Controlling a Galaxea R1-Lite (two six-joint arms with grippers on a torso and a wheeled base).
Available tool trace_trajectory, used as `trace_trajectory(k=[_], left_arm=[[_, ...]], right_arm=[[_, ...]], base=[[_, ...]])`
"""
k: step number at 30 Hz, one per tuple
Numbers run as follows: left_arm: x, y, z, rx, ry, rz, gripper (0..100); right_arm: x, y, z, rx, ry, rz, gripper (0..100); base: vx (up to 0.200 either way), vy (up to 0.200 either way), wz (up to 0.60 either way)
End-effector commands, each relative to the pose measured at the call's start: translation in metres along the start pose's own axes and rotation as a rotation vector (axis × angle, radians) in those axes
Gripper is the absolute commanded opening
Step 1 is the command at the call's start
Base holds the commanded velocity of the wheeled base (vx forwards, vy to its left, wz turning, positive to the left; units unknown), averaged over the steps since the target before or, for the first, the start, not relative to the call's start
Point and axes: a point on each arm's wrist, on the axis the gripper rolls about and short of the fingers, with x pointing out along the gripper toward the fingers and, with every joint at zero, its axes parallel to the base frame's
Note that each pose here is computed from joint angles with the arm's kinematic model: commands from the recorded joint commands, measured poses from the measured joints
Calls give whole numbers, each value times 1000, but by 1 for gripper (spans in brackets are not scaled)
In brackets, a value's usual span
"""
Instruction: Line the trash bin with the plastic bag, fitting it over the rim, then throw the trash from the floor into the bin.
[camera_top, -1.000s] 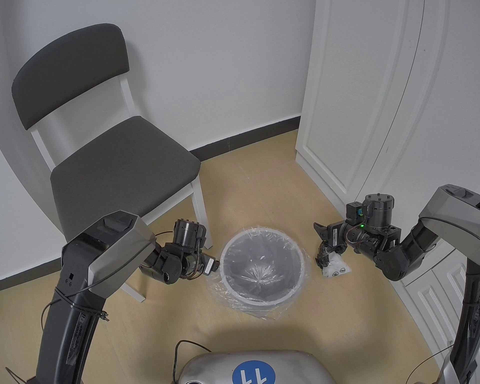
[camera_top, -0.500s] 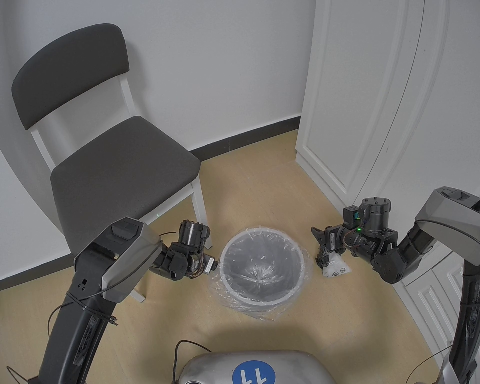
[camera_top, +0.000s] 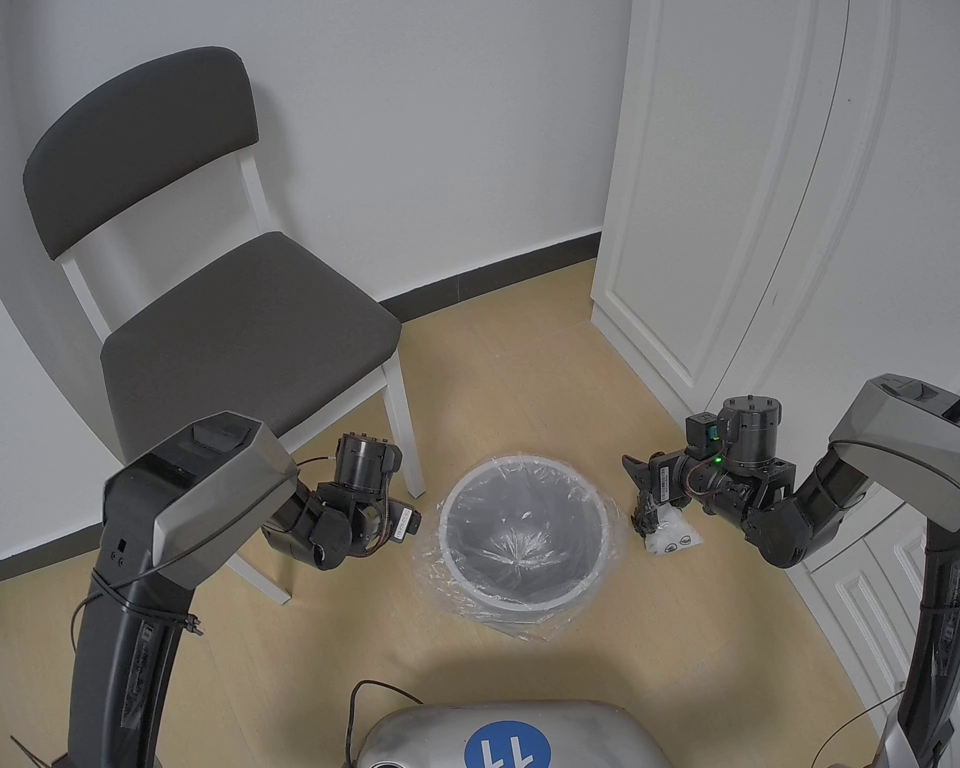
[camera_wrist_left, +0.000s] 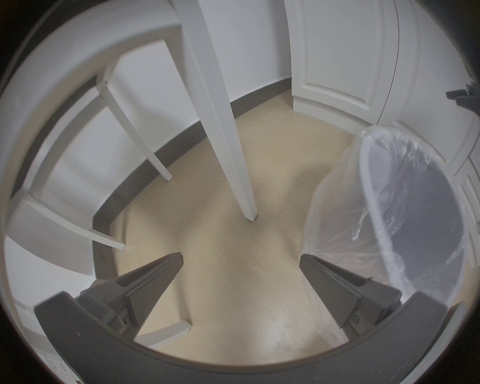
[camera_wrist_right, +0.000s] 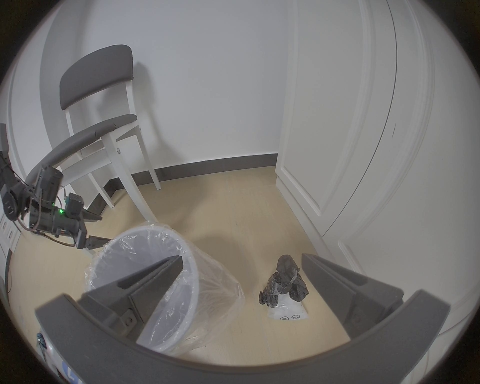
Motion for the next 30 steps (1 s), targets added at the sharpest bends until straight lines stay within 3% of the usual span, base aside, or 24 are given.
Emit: trace_trajectory(k=[1, 5, 8, 11, 18, 24, 30], left_arm=[[-37, 8, 16, -8, -60, 29, 100], [-46, 11, 11, -4, -52, 22, 100], [-73, 13, -3, 34, -63, -177, 100], [-80, 11, -16, 102, -68, -277, 100], [-70, -5, -36, 213, -23, -328, 100], [-59, -15, -45, 229, -3, -343, 100], [-41, -23, -37, 229, -17, -335, 100]], right_arm=[[-2, 0, 2, -1, -4, 2, 100], [-4, 0, 4, 1, -10, 1, 100], [-6, 1, 4, -1, -8, 4, 100], [-5, 1, 4, -1, -8, 3, 100], [-3, 1, 2, -1, -4, 3, 100], [-2, 1, 0, -2, -1, 3, 100], [0, 2, -2, -2, 5, 4, 100]], base=[[0, 0, 0], [0, 0, 0], [0, 0, 0], [0, 0, 0], [0, 0, 0], [0, 0, 0], [0, 0, 0]])
